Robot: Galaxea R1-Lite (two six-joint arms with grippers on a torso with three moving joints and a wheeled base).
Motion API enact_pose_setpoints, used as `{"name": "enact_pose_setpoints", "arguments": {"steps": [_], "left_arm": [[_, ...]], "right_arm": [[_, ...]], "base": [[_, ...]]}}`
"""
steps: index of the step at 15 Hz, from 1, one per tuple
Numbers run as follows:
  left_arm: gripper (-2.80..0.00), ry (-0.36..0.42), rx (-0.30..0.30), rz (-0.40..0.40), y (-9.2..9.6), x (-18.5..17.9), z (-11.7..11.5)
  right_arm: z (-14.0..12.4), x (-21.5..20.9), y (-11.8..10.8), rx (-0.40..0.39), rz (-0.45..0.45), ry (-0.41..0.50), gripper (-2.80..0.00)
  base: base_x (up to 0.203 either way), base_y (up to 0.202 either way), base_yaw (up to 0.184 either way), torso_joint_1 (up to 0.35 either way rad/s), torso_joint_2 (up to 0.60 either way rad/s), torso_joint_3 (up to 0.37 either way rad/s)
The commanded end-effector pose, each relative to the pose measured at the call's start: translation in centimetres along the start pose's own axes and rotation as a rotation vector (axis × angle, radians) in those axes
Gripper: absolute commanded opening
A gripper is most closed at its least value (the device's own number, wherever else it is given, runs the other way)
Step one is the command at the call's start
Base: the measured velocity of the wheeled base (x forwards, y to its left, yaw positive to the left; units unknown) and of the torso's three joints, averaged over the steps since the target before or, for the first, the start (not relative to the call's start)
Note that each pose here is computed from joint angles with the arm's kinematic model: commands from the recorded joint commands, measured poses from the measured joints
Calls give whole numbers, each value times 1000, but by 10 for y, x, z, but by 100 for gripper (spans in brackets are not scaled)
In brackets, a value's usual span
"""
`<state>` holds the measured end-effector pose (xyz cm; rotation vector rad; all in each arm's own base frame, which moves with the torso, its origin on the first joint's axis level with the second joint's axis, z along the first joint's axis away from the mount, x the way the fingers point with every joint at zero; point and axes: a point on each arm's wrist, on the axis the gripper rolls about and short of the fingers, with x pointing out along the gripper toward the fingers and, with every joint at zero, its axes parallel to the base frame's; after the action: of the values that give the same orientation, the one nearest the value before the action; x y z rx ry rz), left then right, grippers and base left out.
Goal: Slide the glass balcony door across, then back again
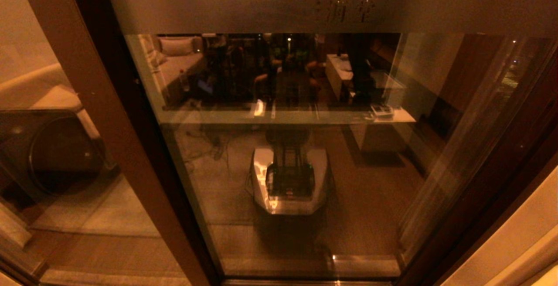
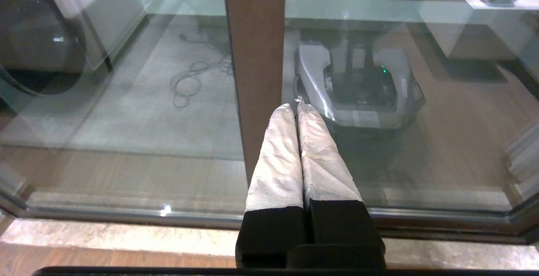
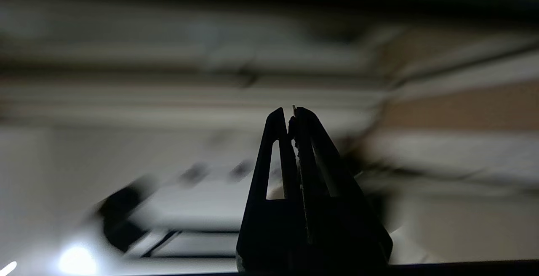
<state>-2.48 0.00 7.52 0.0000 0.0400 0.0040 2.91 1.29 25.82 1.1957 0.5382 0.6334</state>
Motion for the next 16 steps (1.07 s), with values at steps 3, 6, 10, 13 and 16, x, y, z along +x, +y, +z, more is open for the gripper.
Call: {"name": "enact_pose_setpoints", "arguments": {"steps": [3, 6, 10, 13, 16], "left_arm": [[-280, 0, 0, 1, 0, 0, 0], [-280, 0, 0, 1, 0, 0, 0], [-280, 0, 0, 1, 0, 0, 0], [-280, 0, 0, 1, 0, 0, 0], [-280, 0, 0, 1, 0, 0, 0]], "right_arm": [[-8, -8, -28, -433, -513, -243, -280], [-25, -35, -13, -856, -509, -316, -280], [-56, -73, -5, -1088, -506, -517, -280], [-83, -94, -18, -1192, -513, -590, -280], [-104, -105, -42, -1309, -548, -616, -280]], "base": [[0, 0, 0, 0, 0, 0], [0, 0, 0, 0, 0, 0], [0, 0, 0, 0, 0, 0], [0, 0, 0, 0, 0, 0], [0, 0, 0, 0, 0, 0]]}}
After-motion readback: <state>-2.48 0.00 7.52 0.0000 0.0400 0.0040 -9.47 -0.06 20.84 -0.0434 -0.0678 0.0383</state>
